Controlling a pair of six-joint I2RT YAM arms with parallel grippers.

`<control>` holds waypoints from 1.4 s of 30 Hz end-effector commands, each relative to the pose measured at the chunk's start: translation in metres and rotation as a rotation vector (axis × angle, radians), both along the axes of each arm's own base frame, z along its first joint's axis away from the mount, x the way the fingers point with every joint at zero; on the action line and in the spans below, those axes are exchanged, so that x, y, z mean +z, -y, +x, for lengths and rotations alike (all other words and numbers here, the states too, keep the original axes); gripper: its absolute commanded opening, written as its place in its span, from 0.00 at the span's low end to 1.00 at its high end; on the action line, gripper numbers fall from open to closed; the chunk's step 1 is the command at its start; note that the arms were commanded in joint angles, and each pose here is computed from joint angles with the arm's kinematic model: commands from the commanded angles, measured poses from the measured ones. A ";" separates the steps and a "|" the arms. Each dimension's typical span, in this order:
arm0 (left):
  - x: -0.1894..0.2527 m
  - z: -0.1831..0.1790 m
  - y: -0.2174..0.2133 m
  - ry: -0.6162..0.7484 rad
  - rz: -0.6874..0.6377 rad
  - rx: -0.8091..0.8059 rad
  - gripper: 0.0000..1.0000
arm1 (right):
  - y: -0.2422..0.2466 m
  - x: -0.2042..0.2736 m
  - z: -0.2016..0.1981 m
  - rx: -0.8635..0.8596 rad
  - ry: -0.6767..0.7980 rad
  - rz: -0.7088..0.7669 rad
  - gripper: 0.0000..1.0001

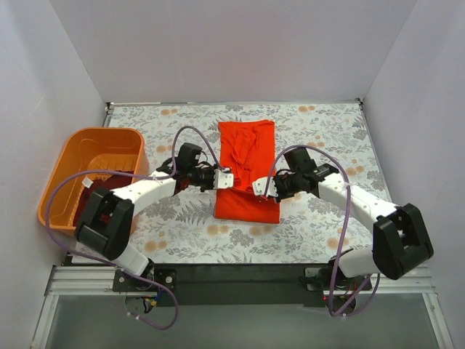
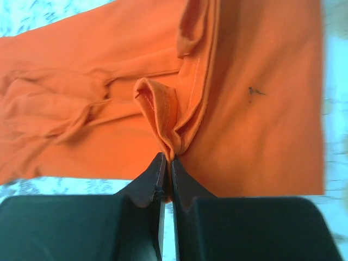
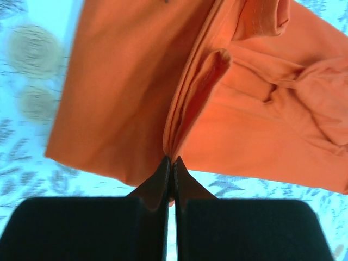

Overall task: Fold and stack the t-shirts
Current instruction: Fold the tshirt

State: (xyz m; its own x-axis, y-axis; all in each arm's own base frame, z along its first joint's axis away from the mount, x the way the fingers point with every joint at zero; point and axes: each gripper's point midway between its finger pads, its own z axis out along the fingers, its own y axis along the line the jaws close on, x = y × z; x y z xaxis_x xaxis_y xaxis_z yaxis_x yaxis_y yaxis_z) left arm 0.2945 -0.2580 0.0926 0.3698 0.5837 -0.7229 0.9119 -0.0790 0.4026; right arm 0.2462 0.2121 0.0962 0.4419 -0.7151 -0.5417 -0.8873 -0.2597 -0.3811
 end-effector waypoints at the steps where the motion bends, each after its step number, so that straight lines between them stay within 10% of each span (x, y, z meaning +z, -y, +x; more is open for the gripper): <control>1: 0.022 0.046 0.005 0.125 -0.055 -0.025 0.00 | -0.016 0.023 0.039 0.084 0.129 0.064 0.01; 21: -0.009 0.130 0.001 0.207 -0.044 0.033 0.00 | -0.021 -0.014 0.131 -0.002 0.129 0.013 0.02; 23: -0.010 0.131 0.002 0.213 -0.049 0.036 0.08 | -0.019 -0.013 0.135 -0.019 0.129 0.009 0.12; 26: -0.004 0.141 0.001 0.228 -0.056 0.077 0.33 | -0.017 -0.006 0.143 -0.074 0.142 0.000 0.55; 30: 0.021 0.158 -0.010 0.193 -0.094 0.193 0.45 | -0.007 0.019 0.155 -0.149 0.192 -0.004 0.58; 42: 0.023 0.008 -0.024 -0.058 -0.114 0.101 0.51 | -0.019 0.010 0.021 -0.054 -0.023 0.019 0.52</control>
